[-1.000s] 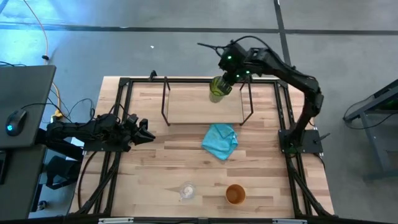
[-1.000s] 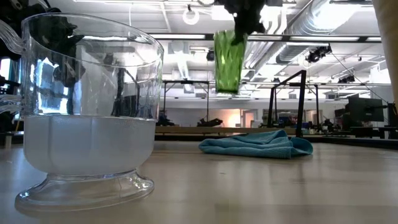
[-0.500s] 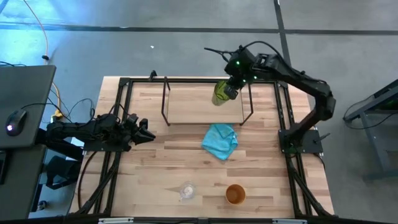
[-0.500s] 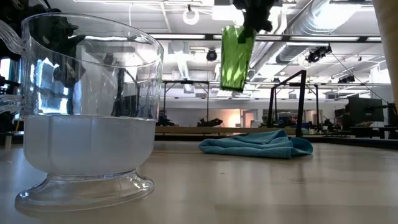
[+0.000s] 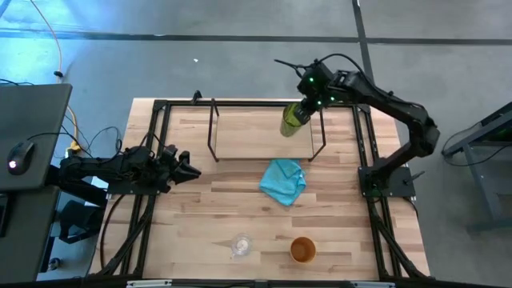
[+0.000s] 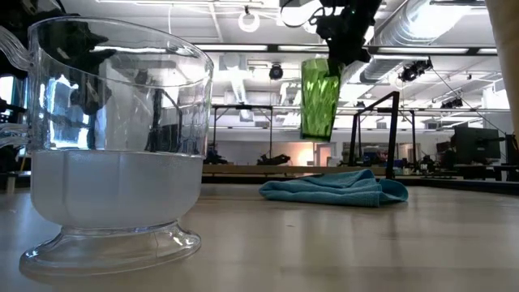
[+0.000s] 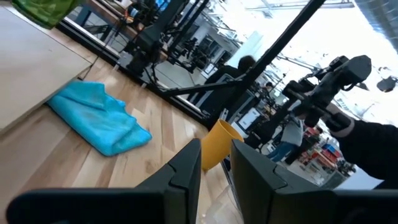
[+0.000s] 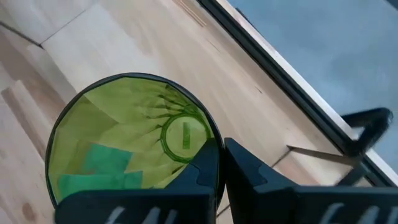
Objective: Stack small to large cups/mugs on shelf
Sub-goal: Put the green glass on the shelf
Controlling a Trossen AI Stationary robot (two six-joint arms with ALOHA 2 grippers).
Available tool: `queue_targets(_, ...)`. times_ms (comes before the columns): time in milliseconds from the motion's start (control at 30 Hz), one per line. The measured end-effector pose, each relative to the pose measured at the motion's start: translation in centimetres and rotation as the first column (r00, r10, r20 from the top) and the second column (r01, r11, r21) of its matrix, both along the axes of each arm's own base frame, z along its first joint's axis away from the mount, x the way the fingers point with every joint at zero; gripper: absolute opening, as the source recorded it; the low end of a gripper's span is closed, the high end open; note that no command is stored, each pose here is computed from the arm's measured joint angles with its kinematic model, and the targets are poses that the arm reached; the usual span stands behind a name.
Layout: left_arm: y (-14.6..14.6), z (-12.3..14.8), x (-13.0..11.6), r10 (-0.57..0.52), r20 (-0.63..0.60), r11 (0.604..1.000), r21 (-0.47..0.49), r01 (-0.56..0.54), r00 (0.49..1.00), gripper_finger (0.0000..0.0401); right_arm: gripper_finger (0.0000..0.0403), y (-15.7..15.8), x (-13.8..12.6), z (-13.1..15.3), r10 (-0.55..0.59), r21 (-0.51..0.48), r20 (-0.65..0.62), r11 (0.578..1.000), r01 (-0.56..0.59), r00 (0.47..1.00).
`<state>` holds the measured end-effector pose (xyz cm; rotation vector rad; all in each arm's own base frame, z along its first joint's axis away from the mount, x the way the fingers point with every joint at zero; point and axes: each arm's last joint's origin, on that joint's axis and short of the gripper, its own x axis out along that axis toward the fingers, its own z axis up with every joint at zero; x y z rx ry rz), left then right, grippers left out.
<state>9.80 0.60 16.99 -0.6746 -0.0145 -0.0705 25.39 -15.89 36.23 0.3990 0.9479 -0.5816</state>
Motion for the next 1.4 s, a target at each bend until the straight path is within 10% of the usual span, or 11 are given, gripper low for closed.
queue_targets(1400,0.1,0.0,0.0,0.033,-0.002,0.999,-0.007,-0.033,0.999,0.0076,0.0,-2.3,-0.6,-3.3,-0.071,0.1,-0.087,0.992,0.079,0.994)
